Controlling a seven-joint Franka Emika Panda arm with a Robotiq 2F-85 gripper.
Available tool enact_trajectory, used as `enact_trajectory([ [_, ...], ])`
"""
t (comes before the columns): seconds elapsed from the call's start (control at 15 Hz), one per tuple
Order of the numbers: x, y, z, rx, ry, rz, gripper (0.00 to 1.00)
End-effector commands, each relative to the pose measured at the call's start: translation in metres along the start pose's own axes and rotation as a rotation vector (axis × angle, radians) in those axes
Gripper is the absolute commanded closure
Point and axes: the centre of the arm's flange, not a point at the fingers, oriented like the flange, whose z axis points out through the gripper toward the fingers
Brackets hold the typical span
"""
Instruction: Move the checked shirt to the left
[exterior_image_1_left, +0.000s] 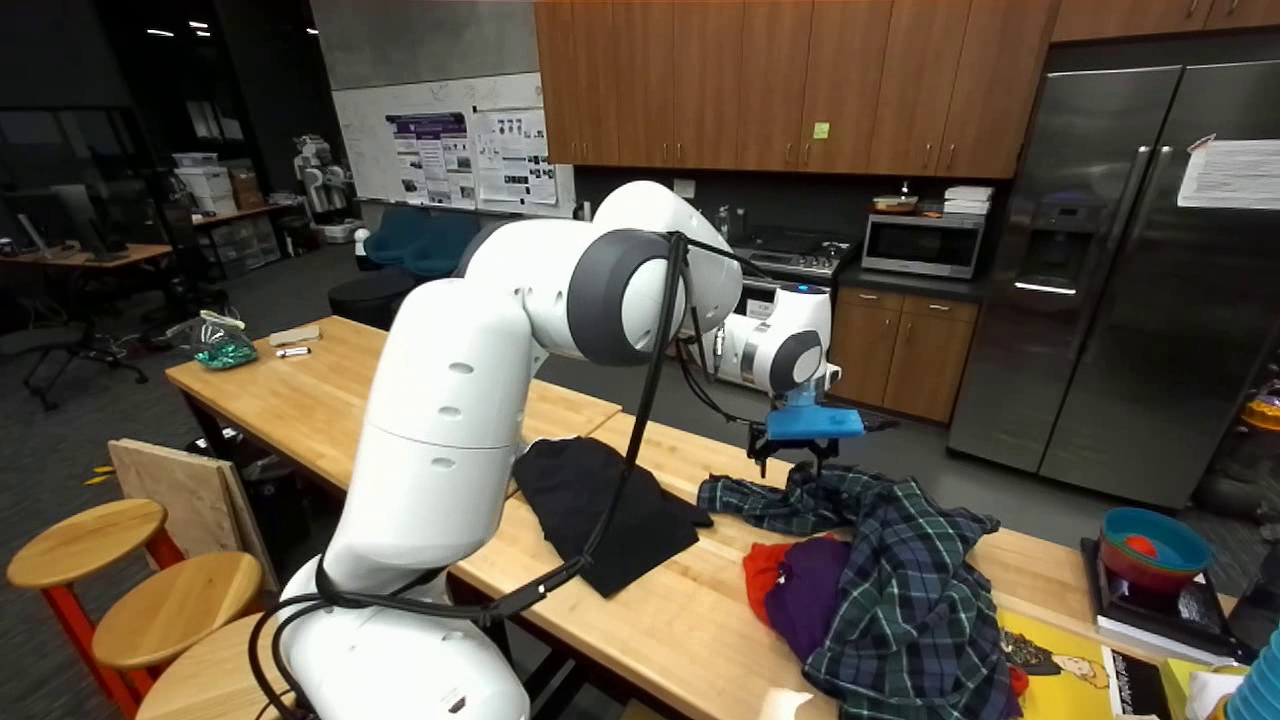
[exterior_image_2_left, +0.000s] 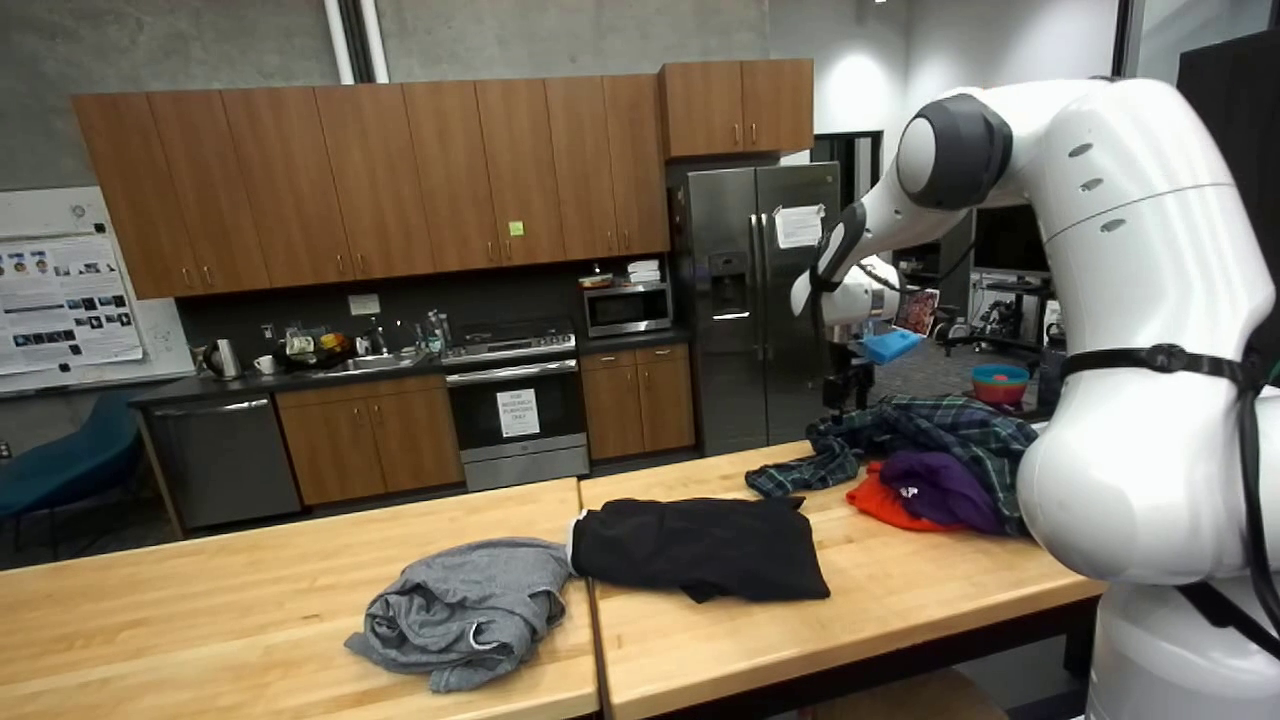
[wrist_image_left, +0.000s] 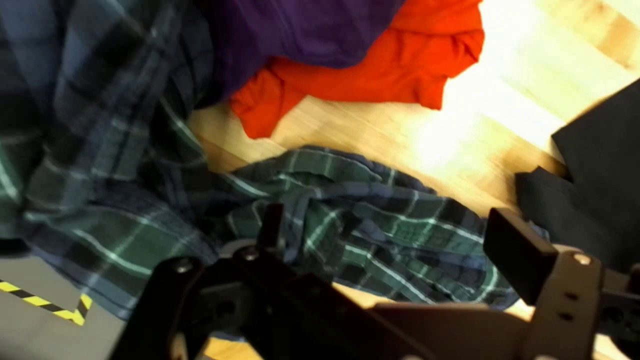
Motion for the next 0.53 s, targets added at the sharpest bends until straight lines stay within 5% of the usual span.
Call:
enact_trajectory([
  [0.0,-0.073,-0.018,-0.023,-0.125,-0.021,0.109,0.0],
  [0.2,-0.121,-0.017,-0.024,-0.192,-0.027,0.218,0.0],
  [0.47,-0.153,0.004,0.008,-0.152,0.01,0.434,0.0],
])
